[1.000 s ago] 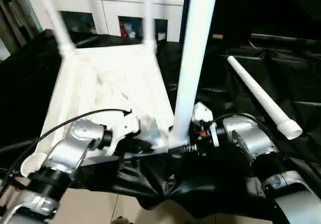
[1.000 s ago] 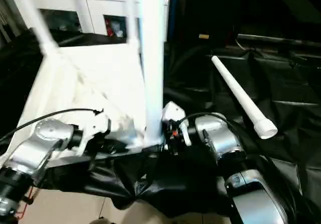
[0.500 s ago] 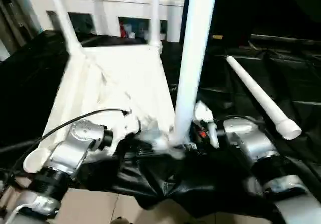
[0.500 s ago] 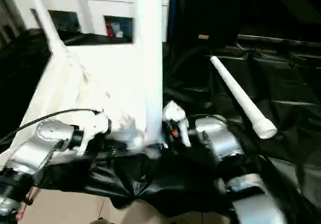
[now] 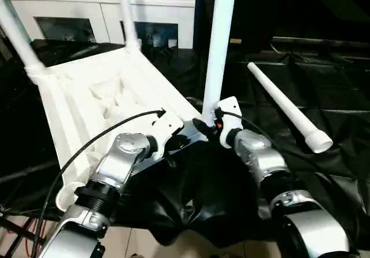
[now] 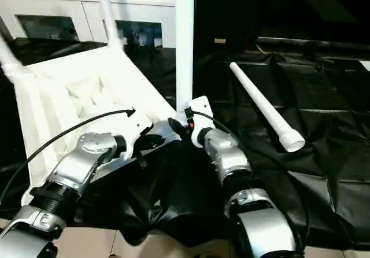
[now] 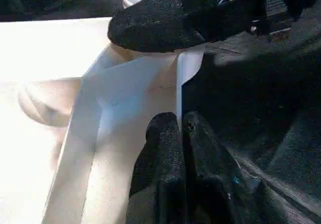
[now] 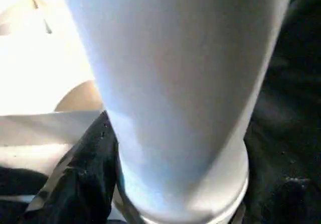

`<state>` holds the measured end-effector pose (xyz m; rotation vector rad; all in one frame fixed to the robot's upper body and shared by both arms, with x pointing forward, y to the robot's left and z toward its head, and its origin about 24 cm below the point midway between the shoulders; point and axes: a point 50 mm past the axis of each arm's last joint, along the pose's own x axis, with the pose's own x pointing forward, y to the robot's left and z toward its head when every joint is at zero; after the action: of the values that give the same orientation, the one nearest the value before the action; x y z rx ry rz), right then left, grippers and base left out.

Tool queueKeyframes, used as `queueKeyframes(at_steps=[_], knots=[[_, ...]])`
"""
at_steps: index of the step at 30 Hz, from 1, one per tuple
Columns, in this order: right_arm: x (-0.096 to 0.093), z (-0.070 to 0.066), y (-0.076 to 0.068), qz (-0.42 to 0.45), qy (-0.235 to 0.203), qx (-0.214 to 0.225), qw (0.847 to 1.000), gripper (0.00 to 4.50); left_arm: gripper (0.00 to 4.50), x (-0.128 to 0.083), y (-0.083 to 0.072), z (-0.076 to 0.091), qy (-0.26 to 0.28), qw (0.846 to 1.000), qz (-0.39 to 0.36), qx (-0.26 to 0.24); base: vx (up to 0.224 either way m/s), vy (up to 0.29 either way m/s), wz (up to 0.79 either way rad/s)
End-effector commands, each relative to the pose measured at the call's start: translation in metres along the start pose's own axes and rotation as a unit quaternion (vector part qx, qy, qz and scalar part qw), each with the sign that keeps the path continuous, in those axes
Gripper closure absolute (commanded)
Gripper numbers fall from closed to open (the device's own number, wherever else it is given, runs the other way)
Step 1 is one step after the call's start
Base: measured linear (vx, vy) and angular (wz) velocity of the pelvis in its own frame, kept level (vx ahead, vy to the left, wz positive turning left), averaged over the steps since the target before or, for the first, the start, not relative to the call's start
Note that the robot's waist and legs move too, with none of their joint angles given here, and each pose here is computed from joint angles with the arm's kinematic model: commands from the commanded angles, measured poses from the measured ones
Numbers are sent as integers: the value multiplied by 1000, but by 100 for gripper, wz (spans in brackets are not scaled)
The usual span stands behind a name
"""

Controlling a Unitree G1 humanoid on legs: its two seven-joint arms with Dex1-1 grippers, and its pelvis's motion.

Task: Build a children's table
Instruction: Rotate leg to tighten

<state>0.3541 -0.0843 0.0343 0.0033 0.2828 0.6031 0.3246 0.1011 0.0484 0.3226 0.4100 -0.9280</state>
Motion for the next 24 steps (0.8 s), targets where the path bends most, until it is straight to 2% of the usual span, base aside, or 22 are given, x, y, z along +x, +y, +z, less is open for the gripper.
queueKeyframes(at_steps=[1, 6, 11, 14, 16, 18, 23, 24], knots=[[16, -3, 45, 89, 10, -1, 996, 94, 450, 10, -13, 27, -55, 998, -27, 27, 0, 0, 0], [15, 4, 37, 86, -6, -38, 996, 76, 450, 5, -14, 26, -60, 996, -47, 40, 0, 0, 0], [6, 10, 26, 156, -19, -67, 985, 76, 450, -4, -15, 21, -62, 993, -89, 54, 0, 0, 0], [-9, 10, 17, 241, -5, -104, 965, 76, 450, -16, -15, 16, -61, 987, -129, 74, 0, 0, 0], [-17, 9, 11, 283, 6, -108, 953, 76, 450, -22, -14, 15, -67, 984, -140, 87, 0, 0, 0], [-19, 9, 10, 295, 9, -108, 949, 76, 450, -23, -13, 15, -68, 984, -143, 86, 0, 0, 0], [-38, 5, 2, 386, 44, -120, 913, 76, 450, -39, -18, 5, -52, 970, -216, 100, 0, 0, 0], [-39, 5, 2, 387, 44, -120, 913, 76, 450, -40, -18, 5, -52, 970, -217, 100, 0, 0, 0]])
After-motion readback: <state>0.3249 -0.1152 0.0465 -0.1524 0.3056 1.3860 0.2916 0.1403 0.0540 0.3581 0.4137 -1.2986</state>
